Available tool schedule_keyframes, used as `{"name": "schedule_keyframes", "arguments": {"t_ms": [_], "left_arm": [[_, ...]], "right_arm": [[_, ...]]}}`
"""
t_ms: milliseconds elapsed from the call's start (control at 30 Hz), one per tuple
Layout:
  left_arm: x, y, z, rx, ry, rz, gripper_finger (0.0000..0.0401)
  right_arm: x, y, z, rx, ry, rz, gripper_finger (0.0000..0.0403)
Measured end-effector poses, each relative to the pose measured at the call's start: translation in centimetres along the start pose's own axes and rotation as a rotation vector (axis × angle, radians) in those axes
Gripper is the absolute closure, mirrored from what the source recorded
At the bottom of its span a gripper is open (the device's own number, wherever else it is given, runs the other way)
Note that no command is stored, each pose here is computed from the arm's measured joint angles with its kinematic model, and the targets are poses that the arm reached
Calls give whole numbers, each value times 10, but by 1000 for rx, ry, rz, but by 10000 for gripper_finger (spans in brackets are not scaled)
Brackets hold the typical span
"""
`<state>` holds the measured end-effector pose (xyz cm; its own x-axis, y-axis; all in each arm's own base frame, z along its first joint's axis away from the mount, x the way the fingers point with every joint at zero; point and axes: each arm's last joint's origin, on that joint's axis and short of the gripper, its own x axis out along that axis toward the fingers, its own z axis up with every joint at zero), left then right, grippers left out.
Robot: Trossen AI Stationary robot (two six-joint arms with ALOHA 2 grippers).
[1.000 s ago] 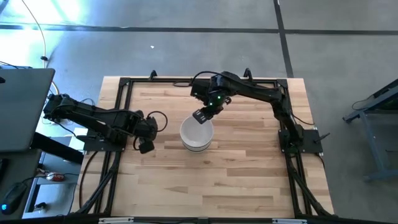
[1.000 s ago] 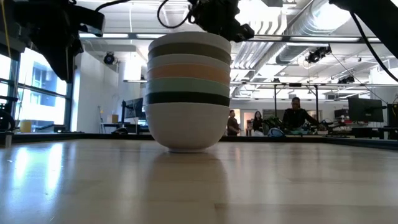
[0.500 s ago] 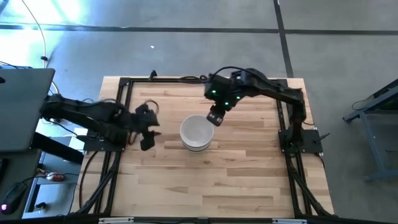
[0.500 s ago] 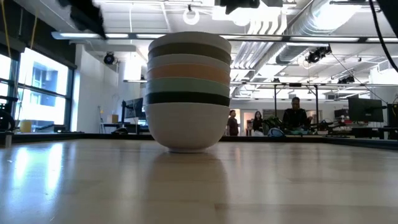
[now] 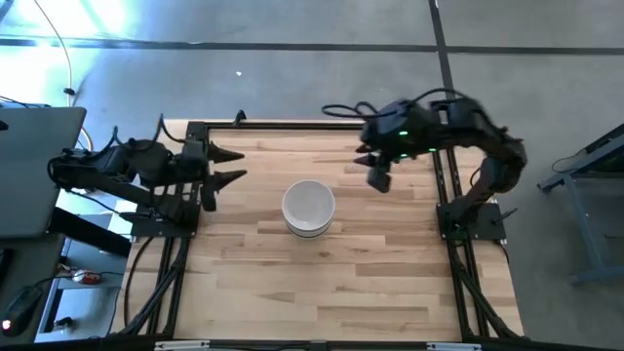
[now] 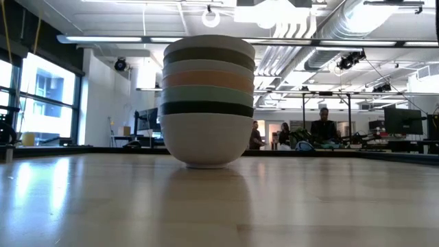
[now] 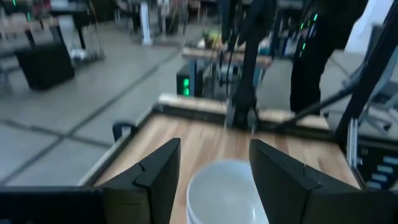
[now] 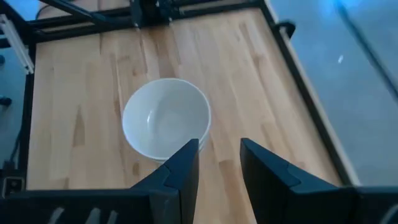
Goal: Nest bowls inside each other
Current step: Return to Home Position
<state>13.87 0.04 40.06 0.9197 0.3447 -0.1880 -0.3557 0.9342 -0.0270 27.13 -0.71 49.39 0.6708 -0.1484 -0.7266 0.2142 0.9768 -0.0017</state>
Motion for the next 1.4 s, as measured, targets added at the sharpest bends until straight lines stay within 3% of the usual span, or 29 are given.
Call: {"name": "schedule_keyframes", "arguments": {"t_ms": [167, 367, 600, 1100, 1400], "left_arm": [[6, -4, 13, 31, -122, -2, 220], [10, -6, 19, 50, -181, 13, 220], [7, -5, 27, 82, -256, 28, 220], [-5, 4, 18, 135, -271, 90, 220], [-7, 15, -5, 62, -277, 3, 220]], "right_arm": [[-48, -3, -17, -87, -95, -35, 292], [-100, -13, -45, -79, -229, -92, 292], [-125, -20, -79, -90, -361, -111, 292], [-83, -31, -161, -25, -601, -109, 292], [-49, -30, -198, 29, -757, 2, 292]]}}
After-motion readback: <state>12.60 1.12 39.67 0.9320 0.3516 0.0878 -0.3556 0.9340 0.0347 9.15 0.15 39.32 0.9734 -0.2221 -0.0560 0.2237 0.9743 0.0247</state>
